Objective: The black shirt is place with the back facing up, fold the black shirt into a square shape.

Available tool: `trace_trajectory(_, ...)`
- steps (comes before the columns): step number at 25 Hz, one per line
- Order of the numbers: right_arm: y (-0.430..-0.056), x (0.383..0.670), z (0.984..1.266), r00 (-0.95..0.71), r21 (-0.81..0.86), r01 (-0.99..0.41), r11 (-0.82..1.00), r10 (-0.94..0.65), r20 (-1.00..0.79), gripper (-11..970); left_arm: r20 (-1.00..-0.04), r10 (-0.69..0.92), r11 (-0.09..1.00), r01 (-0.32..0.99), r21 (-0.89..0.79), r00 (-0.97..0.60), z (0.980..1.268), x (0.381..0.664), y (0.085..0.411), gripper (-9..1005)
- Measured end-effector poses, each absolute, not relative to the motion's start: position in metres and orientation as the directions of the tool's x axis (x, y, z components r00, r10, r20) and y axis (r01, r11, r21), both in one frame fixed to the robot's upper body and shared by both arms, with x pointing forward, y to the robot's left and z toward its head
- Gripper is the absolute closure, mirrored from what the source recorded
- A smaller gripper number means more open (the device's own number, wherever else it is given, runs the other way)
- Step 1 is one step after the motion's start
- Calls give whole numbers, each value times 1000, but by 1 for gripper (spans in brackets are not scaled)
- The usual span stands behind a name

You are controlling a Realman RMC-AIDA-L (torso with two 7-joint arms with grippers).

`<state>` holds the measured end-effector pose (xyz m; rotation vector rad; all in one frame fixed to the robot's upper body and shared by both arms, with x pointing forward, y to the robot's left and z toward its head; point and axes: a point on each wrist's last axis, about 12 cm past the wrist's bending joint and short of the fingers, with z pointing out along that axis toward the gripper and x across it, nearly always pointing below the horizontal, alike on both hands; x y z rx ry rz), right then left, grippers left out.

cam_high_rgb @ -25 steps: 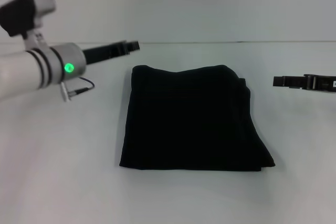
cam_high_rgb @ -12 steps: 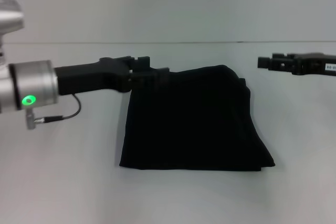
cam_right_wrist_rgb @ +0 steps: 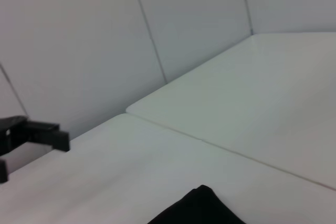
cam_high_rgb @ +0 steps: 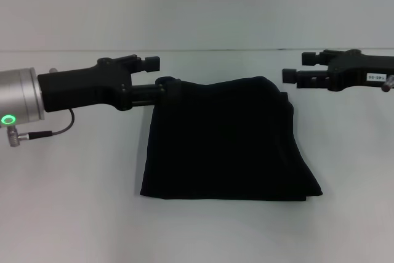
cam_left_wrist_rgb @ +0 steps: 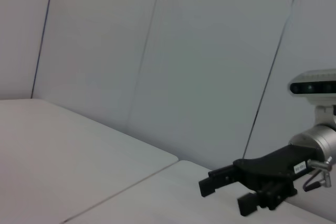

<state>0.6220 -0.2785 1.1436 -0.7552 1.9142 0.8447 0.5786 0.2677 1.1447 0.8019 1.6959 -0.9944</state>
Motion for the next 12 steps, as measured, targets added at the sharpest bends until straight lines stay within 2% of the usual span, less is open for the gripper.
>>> trace_trajectory(7,-266,622,1141,-417,232,-803,549,-240,-876,102,-946,94,460,856,-235,-311,1145,584,269,141)
trace_trajectory(9,-263,624,1141,-414,215,-812,543,-276,-868,21,-939,137,459,860,-223,-316,1143,586,265,141)
trace_trajectory(12,-259,626,1141,-411,188,-821,539,-329,-850,24,-918,208,449,867,-216,-337,1139,589,259,142)
